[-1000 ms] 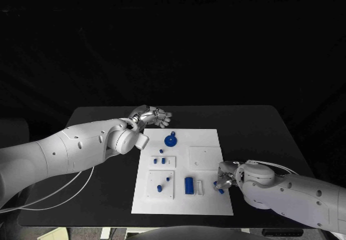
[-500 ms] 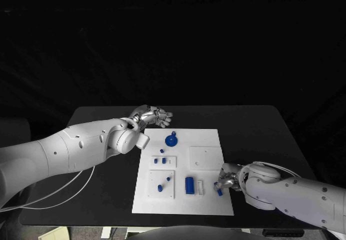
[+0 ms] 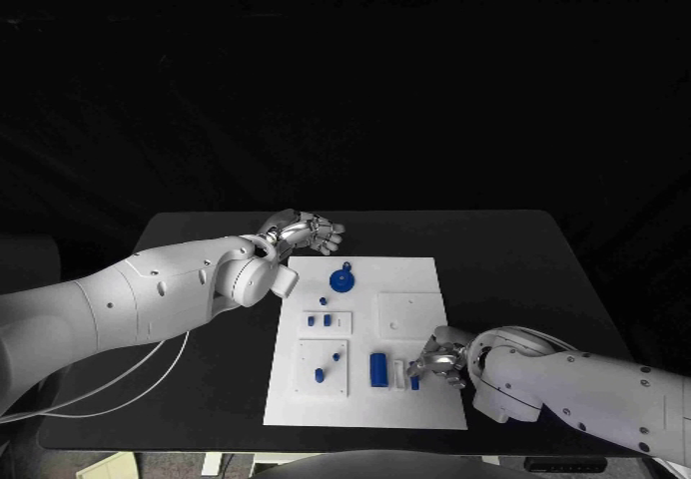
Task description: Assemble the parts on the task board
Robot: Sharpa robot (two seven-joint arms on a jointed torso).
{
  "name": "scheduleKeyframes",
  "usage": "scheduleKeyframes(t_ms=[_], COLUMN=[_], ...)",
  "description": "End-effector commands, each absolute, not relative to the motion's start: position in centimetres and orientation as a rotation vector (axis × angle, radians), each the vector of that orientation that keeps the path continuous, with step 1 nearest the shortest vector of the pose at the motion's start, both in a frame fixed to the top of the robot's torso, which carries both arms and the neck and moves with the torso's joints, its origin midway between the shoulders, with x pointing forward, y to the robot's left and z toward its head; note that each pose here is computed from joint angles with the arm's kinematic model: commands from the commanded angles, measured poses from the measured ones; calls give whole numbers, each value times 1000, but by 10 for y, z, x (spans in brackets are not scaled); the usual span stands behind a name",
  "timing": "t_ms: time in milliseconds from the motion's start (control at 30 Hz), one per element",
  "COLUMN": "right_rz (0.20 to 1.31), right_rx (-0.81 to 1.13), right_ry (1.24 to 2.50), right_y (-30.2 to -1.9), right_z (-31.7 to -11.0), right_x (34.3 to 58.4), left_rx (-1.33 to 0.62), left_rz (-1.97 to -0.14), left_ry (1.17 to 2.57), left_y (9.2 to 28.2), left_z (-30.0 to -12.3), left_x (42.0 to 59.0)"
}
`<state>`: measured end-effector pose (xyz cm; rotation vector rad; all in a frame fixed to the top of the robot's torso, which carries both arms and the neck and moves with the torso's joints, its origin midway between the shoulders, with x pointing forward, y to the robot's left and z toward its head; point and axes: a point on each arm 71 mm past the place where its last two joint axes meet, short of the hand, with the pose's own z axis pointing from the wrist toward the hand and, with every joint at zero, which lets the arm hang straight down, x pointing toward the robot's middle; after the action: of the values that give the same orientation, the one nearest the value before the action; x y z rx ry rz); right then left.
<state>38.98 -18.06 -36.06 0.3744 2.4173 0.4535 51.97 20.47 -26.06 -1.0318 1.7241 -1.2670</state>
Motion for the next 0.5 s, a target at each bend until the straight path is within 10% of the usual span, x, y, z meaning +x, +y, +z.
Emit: scheduleKeyframes(t_ms=[33,500], right_rz=[499,513], right_rx=[420,390], right_ry=[2416,2473], right_y=[-176,-163], right_z=[-360,-365], right_x=[390,391], left_rx=[-1028,-1028], left_rz=[-1289,-1292], left_ry=[1727,1733], left_y=[202,201], left_z=[-260,-260], left_x=[519,519])
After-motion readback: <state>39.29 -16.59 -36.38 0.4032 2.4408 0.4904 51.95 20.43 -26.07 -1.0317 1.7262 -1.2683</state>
